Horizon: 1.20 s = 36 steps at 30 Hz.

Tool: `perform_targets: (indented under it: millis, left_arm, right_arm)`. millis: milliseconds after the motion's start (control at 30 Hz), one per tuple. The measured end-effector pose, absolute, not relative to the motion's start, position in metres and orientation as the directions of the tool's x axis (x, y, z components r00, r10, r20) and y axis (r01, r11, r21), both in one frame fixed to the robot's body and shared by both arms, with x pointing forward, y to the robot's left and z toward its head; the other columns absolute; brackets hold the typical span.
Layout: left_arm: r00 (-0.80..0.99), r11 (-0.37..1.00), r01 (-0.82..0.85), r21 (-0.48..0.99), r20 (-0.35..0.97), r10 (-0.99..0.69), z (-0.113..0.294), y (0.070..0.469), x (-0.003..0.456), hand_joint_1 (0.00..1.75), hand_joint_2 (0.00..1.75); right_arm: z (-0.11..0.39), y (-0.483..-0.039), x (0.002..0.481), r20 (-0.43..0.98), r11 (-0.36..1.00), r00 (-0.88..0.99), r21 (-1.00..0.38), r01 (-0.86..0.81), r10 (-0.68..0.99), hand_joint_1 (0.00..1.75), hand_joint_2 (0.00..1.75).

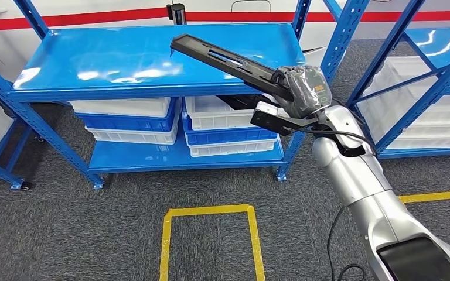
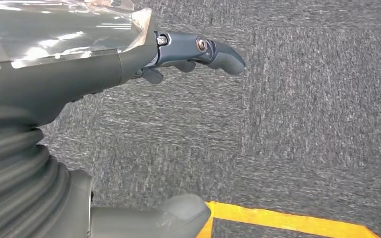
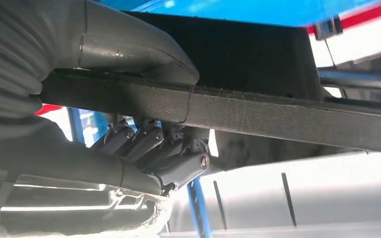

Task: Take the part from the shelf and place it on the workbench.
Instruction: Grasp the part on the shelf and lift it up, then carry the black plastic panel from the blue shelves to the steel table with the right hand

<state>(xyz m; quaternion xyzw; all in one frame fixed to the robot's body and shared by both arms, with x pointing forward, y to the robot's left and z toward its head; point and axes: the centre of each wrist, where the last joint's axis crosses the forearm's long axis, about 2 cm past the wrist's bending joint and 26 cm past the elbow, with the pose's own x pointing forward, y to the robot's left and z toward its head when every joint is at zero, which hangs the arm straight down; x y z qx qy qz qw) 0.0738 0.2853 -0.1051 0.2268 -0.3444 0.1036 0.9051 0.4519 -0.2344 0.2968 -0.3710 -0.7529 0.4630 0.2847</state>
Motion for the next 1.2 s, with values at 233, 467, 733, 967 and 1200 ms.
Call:
perform_targets:
  millis: [233, 467, 733, 967, 1200]
  left_arm:
    - [0.738, 0.869, -0.353, 0.346, 0.674, 0.031, -0.105, 0.289, 0.073, 0.00, 1.75]
    - [0.726, 0.870, -0.352, 0.346, 0.687, 0.020, -0.104, 0.291, 0.082, 0.00, 1.75]
    - [0.718, 0.867, -0.355, 0.350, 0.696, 0.013, -0.102, 0.293, 0.091, 0.00, 1.75]
    - [0.719, 0.867, -0.357, 0.349, 0.695, 0.016, -0.102, 0.293, 0.092, 0.00, 1.75]
    - [0.723, 0.862, -0.365, 0.352, 0.691, 0.024, -0.102, 0.294, 0.089, 0.00, 1.75]
  right_arm:
    - [0.301, -0.227, 0.451, 0.084, 0.306, -0.581, -0.905, 0.296, 0.810, 1.59, 1.75]
    - [0.305, -0.231, 0.452, 0.081, 0.310, -0.580, -0.900, 0.307, 0.810, 1.59, 1.75]
    - [0.305, -0.240, 0.452, 0.077, 0.306, -0.569, -0.898, 0.318, 0.818, 1.59, 1.75]
    - [0.307, -0.242, 0.452, 0.075, 0.306, -0.567, -0.895, 0.324, 0.820, 1.59, 1.75]
    - [0.313, -0.237, 0.452, 0.076, 0.317, -0.577, -0.889, 0.330, 0.813, 1.59, 1.75]
